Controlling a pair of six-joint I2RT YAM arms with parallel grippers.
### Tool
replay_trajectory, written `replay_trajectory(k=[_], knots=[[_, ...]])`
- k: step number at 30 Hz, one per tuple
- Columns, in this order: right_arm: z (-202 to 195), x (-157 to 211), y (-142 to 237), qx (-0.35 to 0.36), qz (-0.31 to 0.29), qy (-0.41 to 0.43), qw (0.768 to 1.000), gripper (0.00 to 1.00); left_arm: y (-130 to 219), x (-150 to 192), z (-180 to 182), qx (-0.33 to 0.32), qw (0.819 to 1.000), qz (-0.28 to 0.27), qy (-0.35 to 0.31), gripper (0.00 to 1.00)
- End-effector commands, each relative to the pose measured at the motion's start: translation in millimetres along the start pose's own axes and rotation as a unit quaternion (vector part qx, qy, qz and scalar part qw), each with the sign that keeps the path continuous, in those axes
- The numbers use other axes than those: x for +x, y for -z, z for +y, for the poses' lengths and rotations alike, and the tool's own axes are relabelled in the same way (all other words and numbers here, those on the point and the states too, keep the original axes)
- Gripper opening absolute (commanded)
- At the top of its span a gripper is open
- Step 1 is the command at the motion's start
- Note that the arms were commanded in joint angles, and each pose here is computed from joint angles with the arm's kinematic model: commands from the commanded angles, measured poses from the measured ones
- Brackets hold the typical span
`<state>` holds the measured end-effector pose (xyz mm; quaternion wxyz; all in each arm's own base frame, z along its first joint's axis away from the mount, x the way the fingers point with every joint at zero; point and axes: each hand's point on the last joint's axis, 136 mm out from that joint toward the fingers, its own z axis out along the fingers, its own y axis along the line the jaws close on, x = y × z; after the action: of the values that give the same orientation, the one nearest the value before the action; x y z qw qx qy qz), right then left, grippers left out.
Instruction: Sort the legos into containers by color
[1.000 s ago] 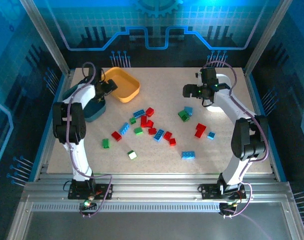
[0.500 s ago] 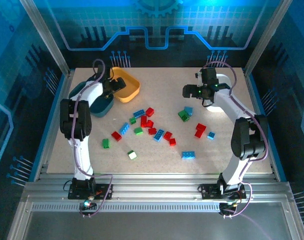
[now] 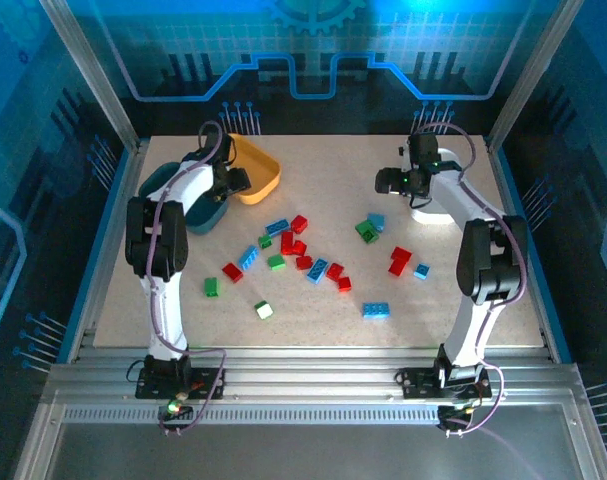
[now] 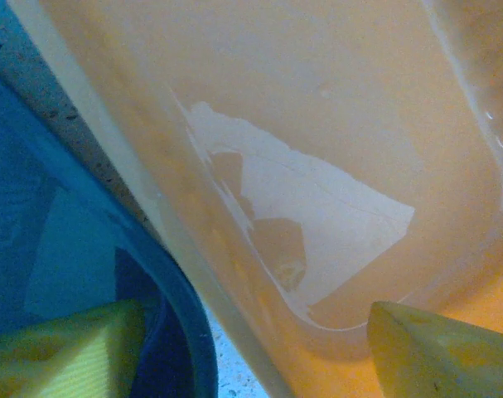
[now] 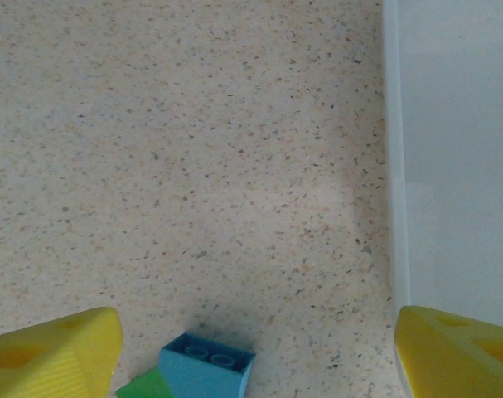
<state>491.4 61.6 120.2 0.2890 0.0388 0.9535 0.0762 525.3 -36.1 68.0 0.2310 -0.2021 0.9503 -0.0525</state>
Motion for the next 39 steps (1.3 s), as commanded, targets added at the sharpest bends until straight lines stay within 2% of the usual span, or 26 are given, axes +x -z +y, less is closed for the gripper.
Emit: replay_trajectory(k=[1,4,9,12,19,26,31,39], knots=[[-17.9,3.5,-6.5,0.021,0.023,-0.001,1.0,0.85,2.0,3.0,-0.6,-0.018,0.999,0.006,-0.03,0.66],[-20.3,4.0,-12.4,0.022,0.029,-0.001,0.999,0.84,1.7,4.8,-0.6,-0.021,0.999,0.007,-0.039,0.6],[-17.1,7.2,-22.0,0.008,0.047,0.001,0.999,0.78,5.3,5.5,-4.2,-0.022,0.998,0.005,-0.053,0.44],[-18.6,8.4,-24.7,0.01,0.051,0.003,0.999,0.75,7.4,6.8,-6.8,-0.025,0.998,0.005,-0.065,0.39],[-21.8,11.0,-31.0,0.009,0.062,0.004,0.998,0.7,9.2,13.6,-16.9,-0.029,0.995,0.008,-0.096,0.34],[-27.8,8.2,-32.6,0.024,0.069,0.007,0.997,0.57,11.3,21.6,-52.0,-0.01,0.989,0.004,-0.146,0.29],[-17.1,-4.2,-12.6,-0.002,0.034,0.009,0.999,0.57,8.6,28.5,-78.5,0.006,0.982,0.002,-0.187,0.27],[-44.0,-10.0,-13.1,0.056,0.029,-0.001,0.998,0.67,13.9,41.3,-128.9,0.053,0.966,-0.012,-0.253,0.26]])
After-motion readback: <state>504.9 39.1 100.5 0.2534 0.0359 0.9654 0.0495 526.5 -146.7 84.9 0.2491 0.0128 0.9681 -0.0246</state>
